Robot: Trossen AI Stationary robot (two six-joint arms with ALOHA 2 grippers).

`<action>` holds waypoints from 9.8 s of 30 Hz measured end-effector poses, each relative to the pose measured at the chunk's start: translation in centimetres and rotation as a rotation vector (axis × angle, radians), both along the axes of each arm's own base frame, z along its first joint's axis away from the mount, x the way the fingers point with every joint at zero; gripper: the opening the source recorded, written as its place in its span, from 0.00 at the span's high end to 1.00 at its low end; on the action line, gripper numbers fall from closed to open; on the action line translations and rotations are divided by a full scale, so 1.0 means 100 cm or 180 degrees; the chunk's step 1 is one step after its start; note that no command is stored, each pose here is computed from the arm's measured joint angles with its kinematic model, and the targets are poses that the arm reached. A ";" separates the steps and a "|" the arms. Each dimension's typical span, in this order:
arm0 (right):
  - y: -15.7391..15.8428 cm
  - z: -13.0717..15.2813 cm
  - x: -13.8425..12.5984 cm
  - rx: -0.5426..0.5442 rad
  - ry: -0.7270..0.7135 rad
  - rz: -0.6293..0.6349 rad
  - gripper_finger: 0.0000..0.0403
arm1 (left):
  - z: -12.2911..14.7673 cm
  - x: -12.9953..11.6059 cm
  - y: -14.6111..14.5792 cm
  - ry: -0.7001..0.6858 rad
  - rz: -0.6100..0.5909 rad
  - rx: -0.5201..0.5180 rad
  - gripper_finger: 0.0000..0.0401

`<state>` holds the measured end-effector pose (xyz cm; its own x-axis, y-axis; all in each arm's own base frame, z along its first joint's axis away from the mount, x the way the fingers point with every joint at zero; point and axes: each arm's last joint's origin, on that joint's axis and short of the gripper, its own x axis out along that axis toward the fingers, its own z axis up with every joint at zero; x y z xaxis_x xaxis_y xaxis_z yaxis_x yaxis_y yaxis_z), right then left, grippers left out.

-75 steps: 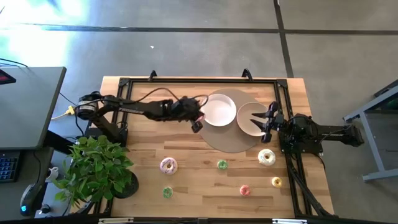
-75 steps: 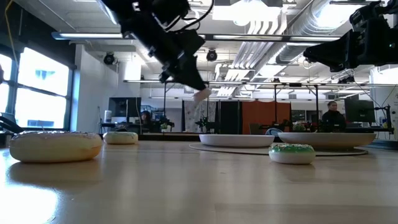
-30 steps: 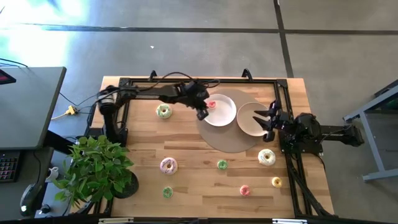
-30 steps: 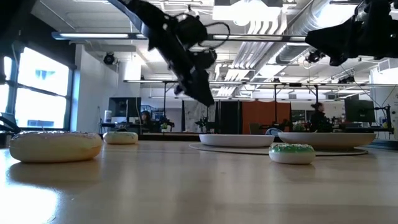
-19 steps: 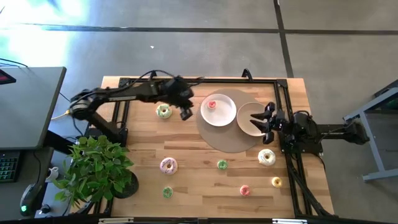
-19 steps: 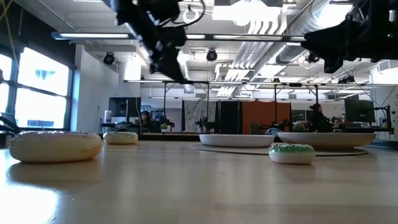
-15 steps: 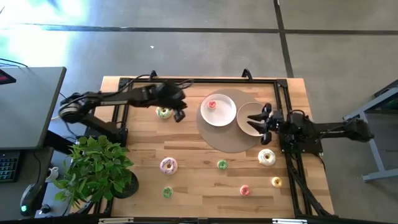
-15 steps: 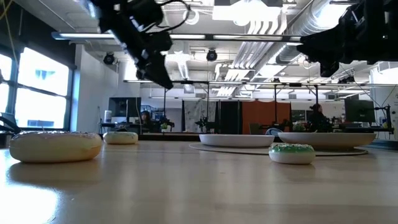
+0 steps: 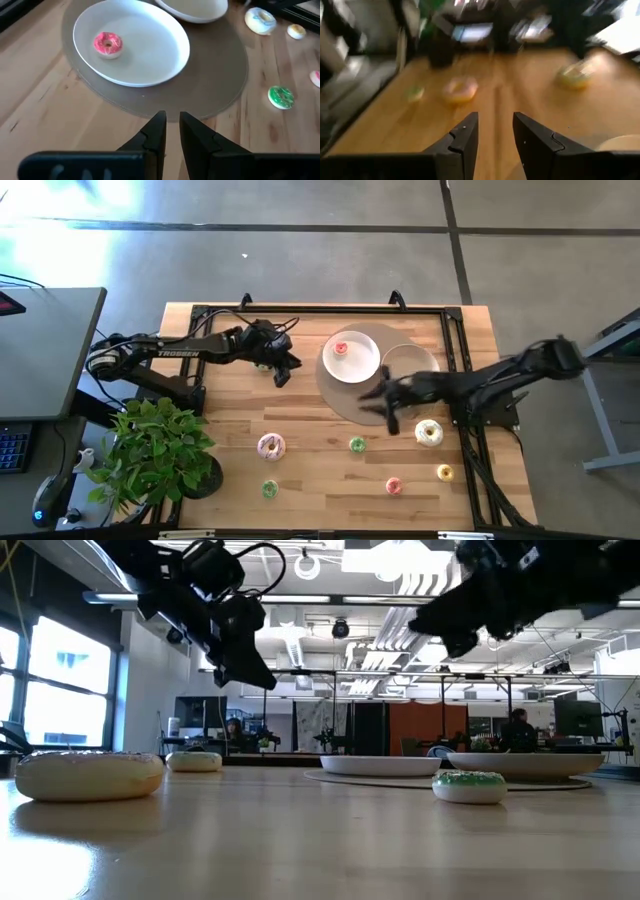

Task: Pick & Place donuts
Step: Put the top small green donut on the white plate, then put the small red donut on the white plate, then put the small yellow donut on the white plate

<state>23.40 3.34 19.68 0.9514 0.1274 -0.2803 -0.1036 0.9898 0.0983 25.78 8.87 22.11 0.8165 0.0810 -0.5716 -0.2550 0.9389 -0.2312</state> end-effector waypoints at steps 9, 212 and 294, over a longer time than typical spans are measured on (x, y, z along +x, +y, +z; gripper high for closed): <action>0.045 -0.029 0.045 0.0199 0.1094 0.0378 0.71 | -0.001 0.000 -0.001 0.0024 -0.0102 0.0033 0.87; 0.156 -0.083 -0.048 -0.0073 0.1834 0.1332 0.94 | 0.011 0.007 0.003 -0.0414 0.0081 0.0110 0.87; 0.035 0.041 0.050 0.0845 0.3440 -0.1045 0.72 | 0.040 0.012 0.004 -0.0153 -0.0316 0.0443 0.87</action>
